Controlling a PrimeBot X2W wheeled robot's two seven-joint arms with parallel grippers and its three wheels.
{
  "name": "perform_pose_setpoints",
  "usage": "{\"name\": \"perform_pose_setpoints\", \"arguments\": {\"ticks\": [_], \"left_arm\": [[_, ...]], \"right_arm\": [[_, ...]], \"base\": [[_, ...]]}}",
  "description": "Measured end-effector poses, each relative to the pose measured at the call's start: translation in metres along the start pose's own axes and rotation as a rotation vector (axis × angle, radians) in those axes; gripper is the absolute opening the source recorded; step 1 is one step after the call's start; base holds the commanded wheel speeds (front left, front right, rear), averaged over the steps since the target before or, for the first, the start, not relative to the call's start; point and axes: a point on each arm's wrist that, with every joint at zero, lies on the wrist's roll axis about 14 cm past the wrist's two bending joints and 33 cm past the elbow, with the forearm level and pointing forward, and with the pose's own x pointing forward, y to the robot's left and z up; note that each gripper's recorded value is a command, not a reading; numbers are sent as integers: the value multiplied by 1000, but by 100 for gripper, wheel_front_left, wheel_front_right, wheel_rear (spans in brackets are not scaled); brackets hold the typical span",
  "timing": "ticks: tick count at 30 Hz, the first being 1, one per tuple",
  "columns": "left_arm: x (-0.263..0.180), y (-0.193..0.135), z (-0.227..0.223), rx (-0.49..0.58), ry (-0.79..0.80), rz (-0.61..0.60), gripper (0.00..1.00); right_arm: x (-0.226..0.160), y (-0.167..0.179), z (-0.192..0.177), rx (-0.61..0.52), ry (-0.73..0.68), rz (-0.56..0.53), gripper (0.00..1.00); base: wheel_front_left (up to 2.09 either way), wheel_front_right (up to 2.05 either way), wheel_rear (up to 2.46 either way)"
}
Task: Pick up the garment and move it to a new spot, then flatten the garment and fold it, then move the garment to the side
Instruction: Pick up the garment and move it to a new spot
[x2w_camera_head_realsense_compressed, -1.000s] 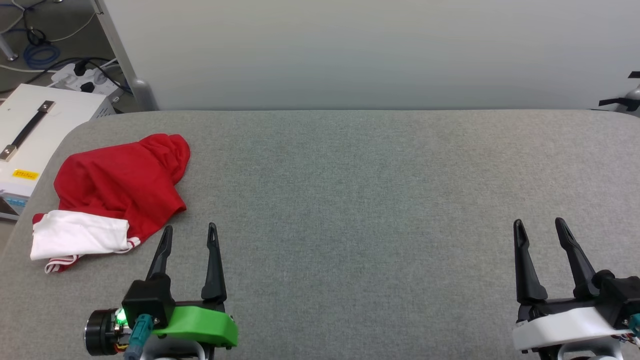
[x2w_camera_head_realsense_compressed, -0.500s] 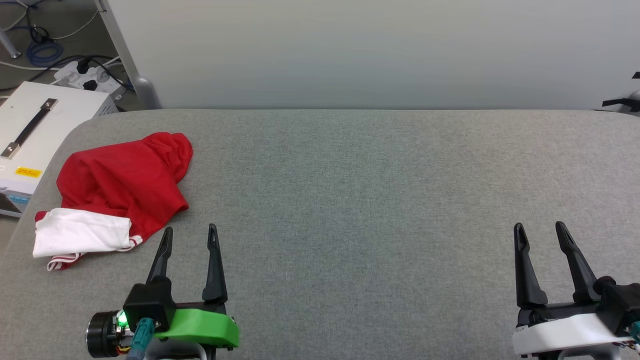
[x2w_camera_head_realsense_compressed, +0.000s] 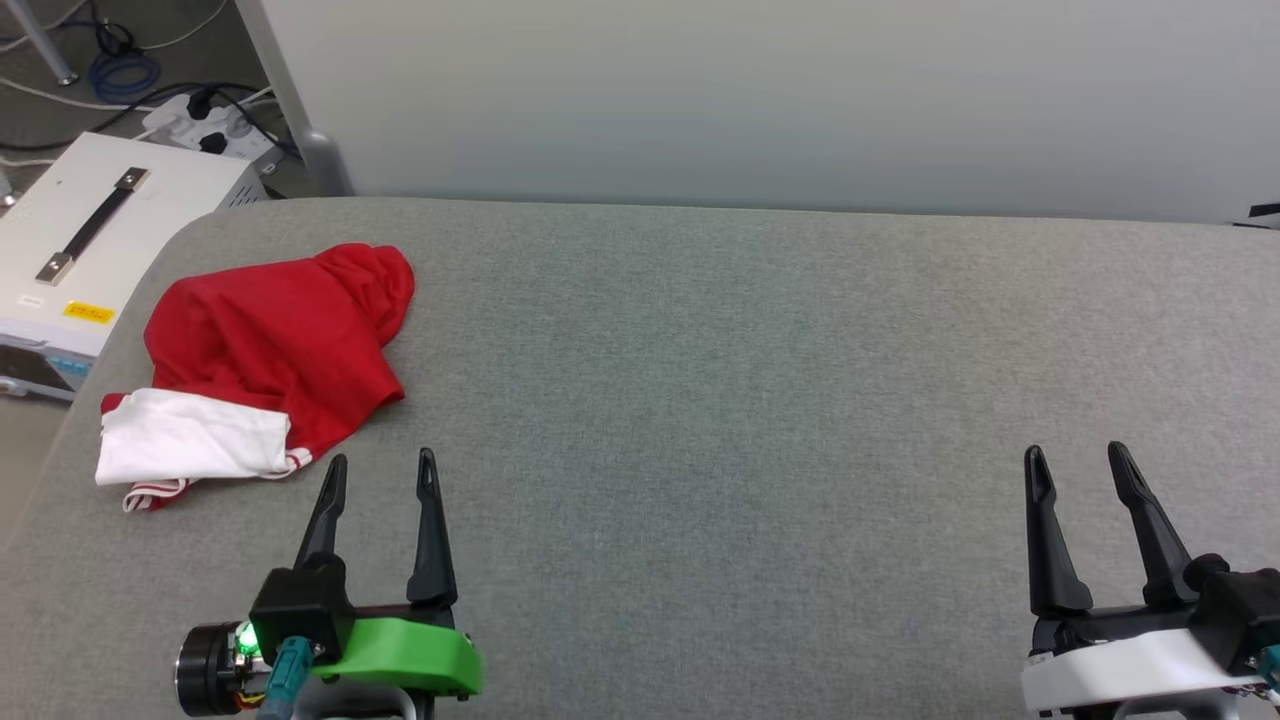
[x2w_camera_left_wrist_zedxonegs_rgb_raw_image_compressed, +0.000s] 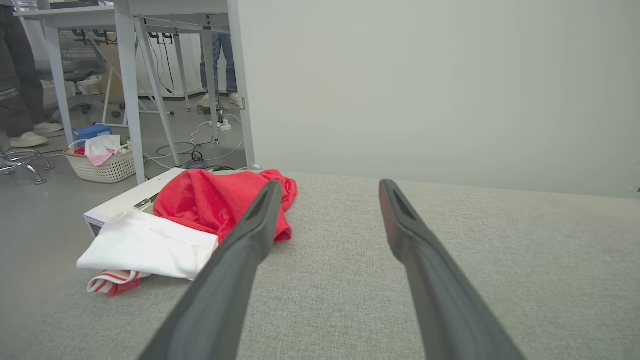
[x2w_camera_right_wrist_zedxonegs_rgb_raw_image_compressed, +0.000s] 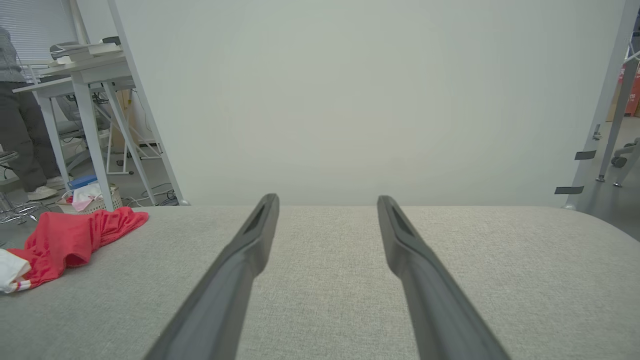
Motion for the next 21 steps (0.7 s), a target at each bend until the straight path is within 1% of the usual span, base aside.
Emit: {"name": "perform_pose_setpoints", "arguments": {"ticks": [14, 21], "left_arm": [[-19, 55, 3, 33, 6, 175, 100], [-37, 88, 6, 35, 10, 289, 100]], "right_arm": [[27, 43, -22, 31, 41, 139, 100], [40, 76, -35, 58, 64, 239, 100]], "base": [[0, 0, 0], [0, 0, 0]]}}
